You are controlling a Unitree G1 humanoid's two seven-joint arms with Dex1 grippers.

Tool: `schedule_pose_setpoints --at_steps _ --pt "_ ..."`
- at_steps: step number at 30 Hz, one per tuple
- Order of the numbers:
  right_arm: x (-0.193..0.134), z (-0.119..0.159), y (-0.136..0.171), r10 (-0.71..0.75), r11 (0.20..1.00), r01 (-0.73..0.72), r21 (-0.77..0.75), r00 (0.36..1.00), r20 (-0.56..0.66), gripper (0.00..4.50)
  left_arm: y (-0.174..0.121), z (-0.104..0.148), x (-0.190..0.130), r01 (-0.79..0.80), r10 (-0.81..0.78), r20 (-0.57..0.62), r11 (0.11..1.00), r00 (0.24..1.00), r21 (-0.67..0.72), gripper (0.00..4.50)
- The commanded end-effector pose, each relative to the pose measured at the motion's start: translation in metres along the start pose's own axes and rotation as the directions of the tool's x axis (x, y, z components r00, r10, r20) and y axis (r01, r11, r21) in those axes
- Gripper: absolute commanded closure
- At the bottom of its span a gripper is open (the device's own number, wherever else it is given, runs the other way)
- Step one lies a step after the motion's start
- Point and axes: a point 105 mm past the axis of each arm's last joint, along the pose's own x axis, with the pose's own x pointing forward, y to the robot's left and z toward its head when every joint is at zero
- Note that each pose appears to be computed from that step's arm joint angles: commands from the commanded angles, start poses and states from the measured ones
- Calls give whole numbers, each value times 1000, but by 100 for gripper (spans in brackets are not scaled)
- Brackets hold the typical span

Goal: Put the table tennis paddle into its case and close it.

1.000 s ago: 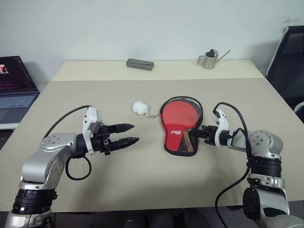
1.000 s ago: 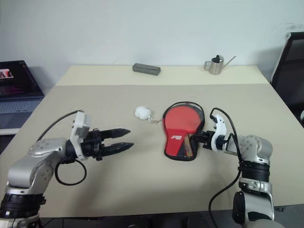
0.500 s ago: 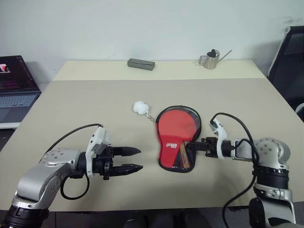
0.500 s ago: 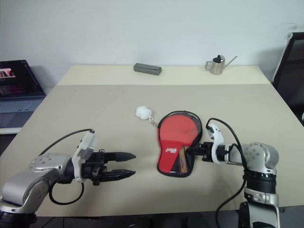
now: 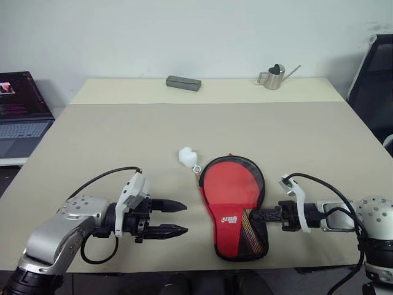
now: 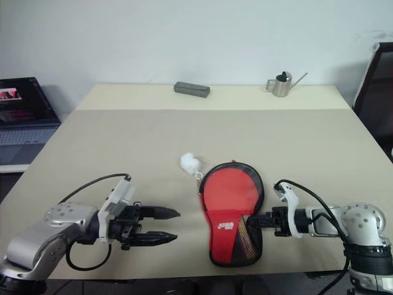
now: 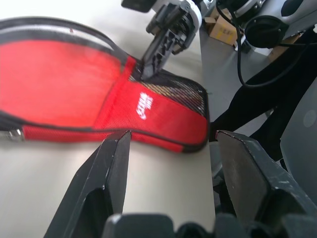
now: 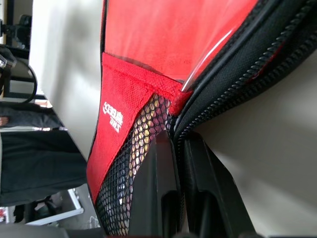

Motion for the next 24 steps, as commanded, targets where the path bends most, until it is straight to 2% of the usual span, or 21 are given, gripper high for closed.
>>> schedule_pose_setpoints --at_steps 1,10,11,14,20,23,24 --pt "0 -2 14 48 998 -49 -30 999 -11 448 -2 6 0 13 -13 0 999 1000 36 151" --pt "6 -14 21 44 999 -44 23 999 -1 448 0 7 3 10 -11 6 999 1000 34 151" --pt "5 -15 15 9 999 -9 34 1000 4 448 0 7 4 9 -9 8 999 1000 36 151" --pt "-1 -17 5 -81 996 79 52 996 26 378 1 7 6 4 -4 13 999 1000 39 151" --pt "-15 -19 9 -125 988 116 101 989 85 179 2 7 6 -7 7 17 999 1000 44 151" --pt "-23 -15 6 -158 985 148 85 979 130 78 3 8 7 -13 12 23 999 1000 45 151" --pt "-28 -12 7 -160 987 157 35 976 145 53 4 8 7 -15 14 26 999 1000 46 151"
